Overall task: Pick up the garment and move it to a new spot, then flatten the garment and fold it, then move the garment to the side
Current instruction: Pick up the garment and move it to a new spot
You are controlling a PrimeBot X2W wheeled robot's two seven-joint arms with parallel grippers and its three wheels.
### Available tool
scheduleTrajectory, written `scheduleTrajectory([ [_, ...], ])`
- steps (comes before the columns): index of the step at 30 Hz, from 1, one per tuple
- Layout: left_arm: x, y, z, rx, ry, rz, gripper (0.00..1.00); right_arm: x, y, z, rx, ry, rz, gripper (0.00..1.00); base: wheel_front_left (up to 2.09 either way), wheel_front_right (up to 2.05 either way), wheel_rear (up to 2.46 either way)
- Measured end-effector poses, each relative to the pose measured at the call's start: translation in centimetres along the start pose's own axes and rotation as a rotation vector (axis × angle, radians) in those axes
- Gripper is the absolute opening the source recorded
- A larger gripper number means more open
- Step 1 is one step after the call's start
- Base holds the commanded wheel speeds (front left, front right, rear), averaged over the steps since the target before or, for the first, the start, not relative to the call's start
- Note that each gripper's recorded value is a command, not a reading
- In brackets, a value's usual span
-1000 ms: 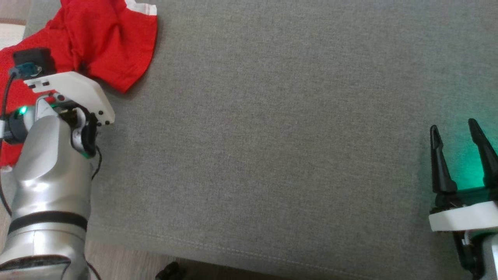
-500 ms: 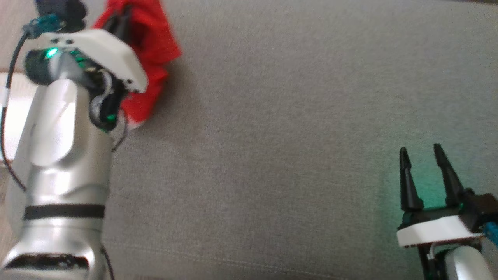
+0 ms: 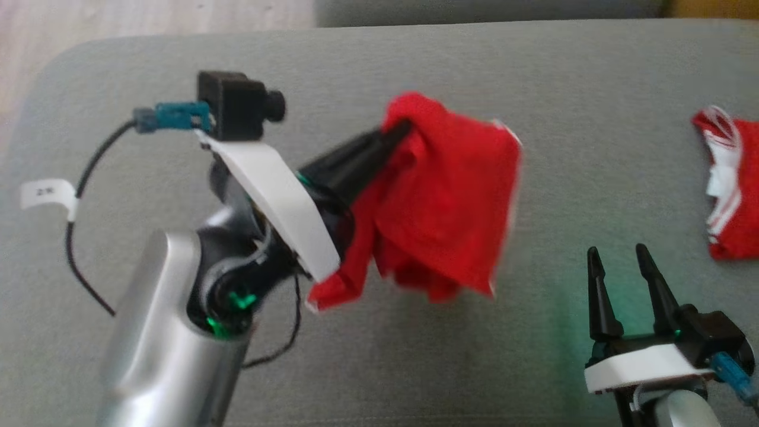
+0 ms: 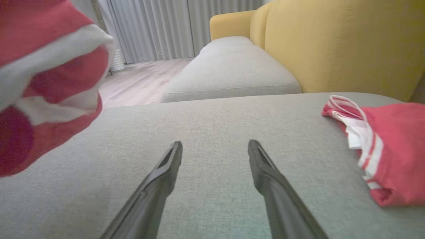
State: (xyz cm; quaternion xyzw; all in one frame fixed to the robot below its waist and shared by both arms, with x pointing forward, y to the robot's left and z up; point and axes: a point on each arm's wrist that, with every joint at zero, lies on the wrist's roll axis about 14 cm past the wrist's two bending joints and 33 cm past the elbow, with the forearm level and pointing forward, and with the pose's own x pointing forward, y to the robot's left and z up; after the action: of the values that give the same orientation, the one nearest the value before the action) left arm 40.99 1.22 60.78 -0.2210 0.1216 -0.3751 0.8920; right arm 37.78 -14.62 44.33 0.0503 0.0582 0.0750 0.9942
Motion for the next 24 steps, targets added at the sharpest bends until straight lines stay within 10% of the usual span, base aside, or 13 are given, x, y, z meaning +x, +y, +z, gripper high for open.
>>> scheduleTrajectory([
  [6,1.6,-0.9,-4.6,-0.124,0.167,-0.029,0.00,-1.5,-2.4,0.1,0.020,-0.003,-0.083,1.00,0.00,0.00,0.00],
  [16,2.7,8.9,-13.6,-0.107,0.405,0.351,0.00,-2.2,-3.6,0.4,0.041,-0.016,-0.129,1.00,0.00,0.00,0.00],
  [17,2.8,10.0,-13.5,-0.074,0.394,0.395,0.11,-2.2,-3.6,0.6,0.040,-0.021,-0.130,1.00,0.00,0.00,0.00],
  [18,2.9,10.9,-13.4,-0.042,0.385,0.433,0.38,-2.1,-3.6,0.7,0.040,-0.025,-0.130,1.00,0.00,0.00,0.00],
  [19,3.1,11.7,-13.1,-0.011,0.368,0.463,0.86,-2.2,-3.7,0.9,0.043,-0.029,-0.133,1.00,0.00,0.00,0.00],
  [20,3.2,12.3,-12.8,0.020,0.347,0.486,1.00,-2.3,-3.7,0.9,0.048,-0.031,-0.137,1.00,0.00,0.00,0.00],
  [24,3.5,13.0,-11.8,0.095,0.271,0.510,1.00,-2.6,-4.0,1.2,0.047,-0.040,-0.147,1.00,0.00,0.00,0.00],
])
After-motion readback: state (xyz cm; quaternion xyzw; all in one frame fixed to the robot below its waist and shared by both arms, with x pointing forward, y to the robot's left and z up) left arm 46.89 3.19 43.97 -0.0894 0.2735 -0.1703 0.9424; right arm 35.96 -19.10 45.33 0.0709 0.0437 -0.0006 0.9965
